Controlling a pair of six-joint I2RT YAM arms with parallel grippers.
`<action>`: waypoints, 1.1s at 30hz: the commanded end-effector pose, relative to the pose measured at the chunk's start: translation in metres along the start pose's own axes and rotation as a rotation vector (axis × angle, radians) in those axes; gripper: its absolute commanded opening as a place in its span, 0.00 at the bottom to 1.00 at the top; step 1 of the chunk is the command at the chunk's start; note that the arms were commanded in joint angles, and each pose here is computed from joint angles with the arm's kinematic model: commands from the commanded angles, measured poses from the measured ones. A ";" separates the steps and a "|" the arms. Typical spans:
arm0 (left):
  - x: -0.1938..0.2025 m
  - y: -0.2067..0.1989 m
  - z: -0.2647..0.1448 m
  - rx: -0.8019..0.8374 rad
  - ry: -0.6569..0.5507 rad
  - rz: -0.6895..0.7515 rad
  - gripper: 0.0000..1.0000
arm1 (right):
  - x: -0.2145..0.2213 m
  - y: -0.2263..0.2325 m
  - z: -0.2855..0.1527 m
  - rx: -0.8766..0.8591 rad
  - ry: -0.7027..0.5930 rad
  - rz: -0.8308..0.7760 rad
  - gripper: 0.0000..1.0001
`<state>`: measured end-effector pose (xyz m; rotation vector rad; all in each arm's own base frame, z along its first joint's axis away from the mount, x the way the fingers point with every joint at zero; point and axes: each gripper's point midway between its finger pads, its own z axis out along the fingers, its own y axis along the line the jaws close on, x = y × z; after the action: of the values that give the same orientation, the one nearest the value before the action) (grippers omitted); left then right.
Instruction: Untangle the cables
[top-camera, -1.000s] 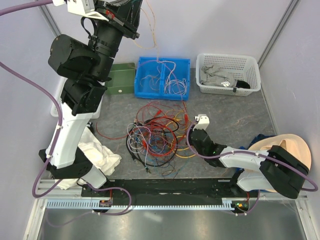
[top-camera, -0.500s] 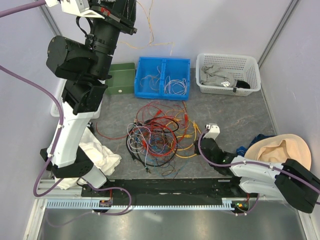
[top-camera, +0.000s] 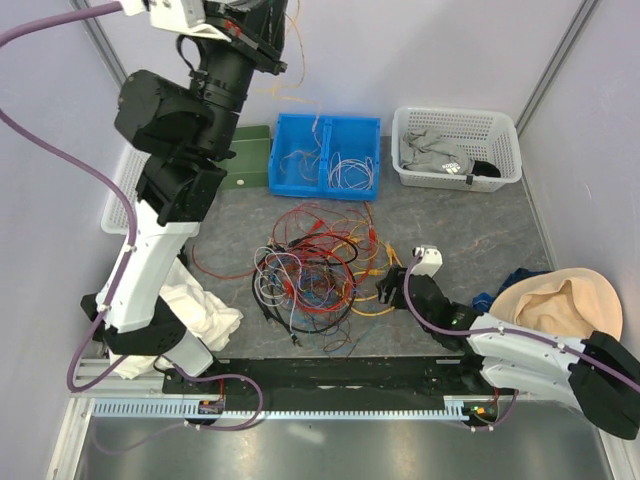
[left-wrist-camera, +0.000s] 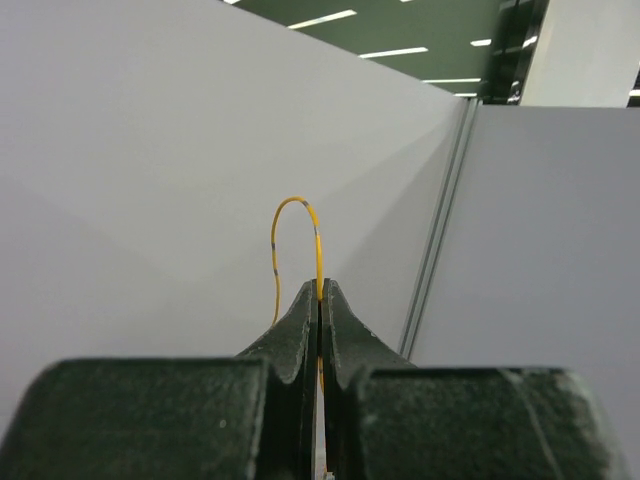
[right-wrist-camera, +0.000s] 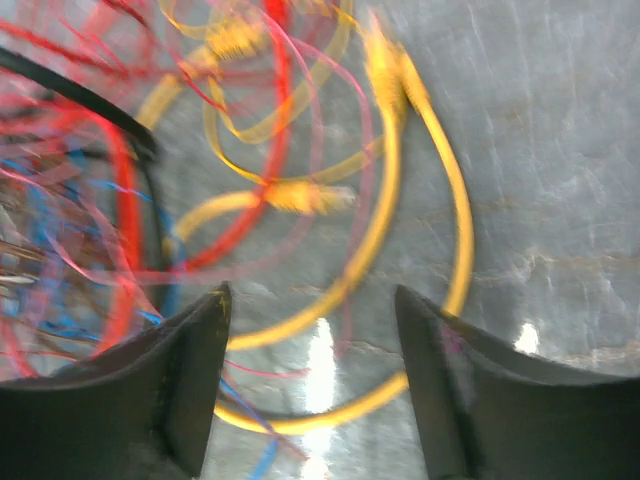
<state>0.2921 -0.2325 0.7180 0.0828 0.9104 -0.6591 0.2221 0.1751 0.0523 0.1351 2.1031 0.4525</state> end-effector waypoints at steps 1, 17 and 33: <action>0.049 0.019 0.001 -0.081 0.103 0.108 0.02 | -0.053 0.027 -0.013 -0.024 -0.086 0.015 0.79; 0.282 0.183 -0.004 -0.322 0.606 0.043 0.02 | -0.149 0.067 -0.069 -0.125 -0.240 -0.025 0.93; 0.414 0.256 -0.002 -0.412 0.690 -0.041 0.02 | -0.165 0.057 -0.075 -0.083 -0.306 -0.081 0.93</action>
<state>0.5989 -0.2326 0.3309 -0.0660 1.7932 -0.4596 0.2416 0.1712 0.2178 0.0484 1.8455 0.4567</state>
